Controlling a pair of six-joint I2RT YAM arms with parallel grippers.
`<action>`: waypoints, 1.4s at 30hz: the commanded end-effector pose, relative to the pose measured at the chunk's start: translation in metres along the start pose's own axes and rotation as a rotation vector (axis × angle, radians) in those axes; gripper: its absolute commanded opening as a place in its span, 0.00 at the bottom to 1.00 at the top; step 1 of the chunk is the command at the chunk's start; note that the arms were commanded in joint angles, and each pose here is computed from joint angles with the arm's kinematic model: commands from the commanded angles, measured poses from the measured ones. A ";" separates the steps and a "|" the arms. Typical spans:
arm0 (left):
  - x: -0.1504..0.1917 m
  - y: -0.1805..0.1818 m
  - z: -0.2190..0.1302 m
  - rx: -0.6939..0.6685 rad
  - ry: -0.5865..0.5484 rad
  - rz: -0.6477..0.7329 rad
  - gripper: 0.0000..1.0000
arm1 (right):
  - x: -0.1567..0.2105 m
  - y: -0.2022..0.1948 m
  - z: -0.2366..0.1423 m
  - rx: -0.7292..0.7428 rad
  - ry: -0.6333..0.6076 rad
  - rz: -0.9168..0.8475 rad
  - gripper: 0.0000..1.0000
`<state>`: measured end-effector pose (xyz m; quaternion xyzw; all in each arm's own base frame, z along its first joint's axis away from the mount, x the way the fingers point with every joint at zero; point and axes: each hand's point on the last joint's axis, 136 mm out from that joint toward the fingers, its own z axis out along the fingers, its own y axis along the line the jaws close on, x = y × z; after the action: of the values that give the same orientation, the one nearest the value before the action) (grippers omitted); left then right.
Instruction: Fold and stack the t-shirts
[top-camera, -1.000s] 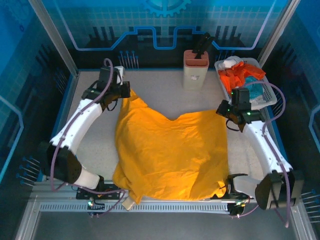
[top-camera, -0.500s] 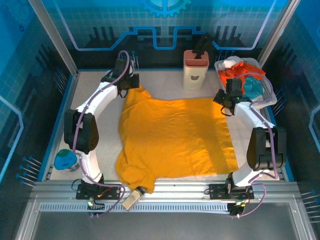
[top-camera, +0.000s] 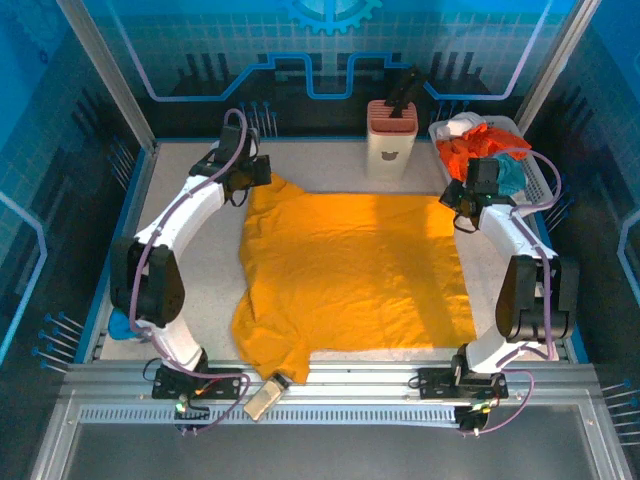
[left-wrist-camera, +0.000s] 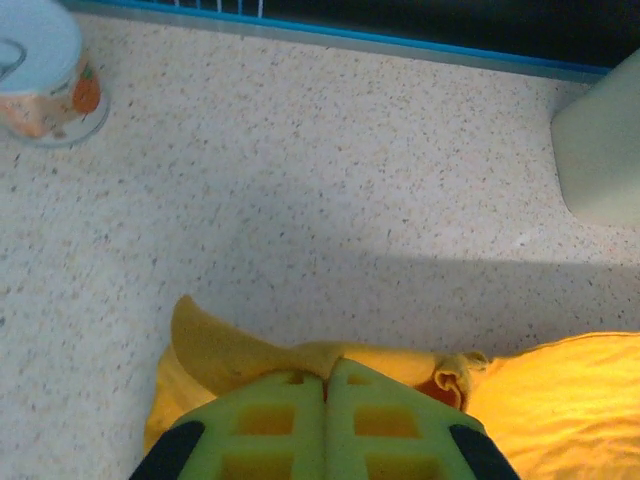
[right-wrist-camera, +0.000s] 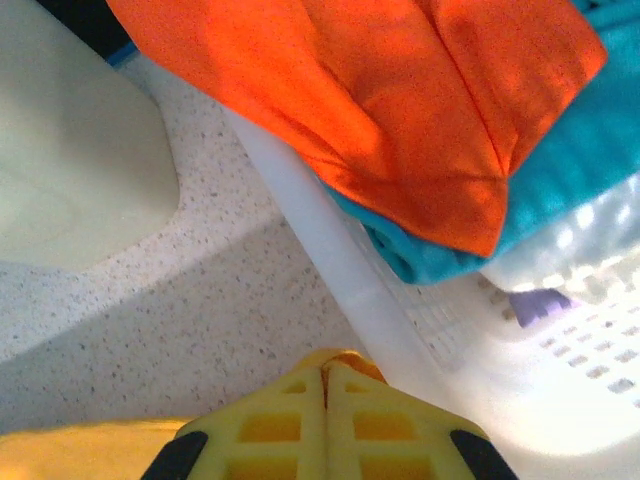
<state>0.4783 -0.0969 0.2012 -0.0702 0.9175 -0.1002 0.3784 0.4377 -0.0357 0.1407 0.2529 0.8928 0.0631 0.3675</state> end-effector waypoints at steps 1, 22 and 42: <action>0.013 0.006 -0.019 -0.019 0.000 -0.065 0.00 | 0.013 -0.020 -0.006 0.046 0.051 0.034 0.00; 0.145 0.022 -0.072 -0.063 0.141 -0.213 0.00 | 0.093 -0.078 -0.028 0.208 0.271 0.091 0.00; 0.216 0.047 -0.082 -0.132 0.241 -0.331 0.00 | 0.139 -0.107 -0.023 0.295 0.380 0.128 0.19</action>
<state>0.2748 -0.0885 0.1099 -0.2189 0.9352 -0.1177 0.2523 0.3084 -0.0480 0.0479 0.3184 0.9321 0.0185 0.1720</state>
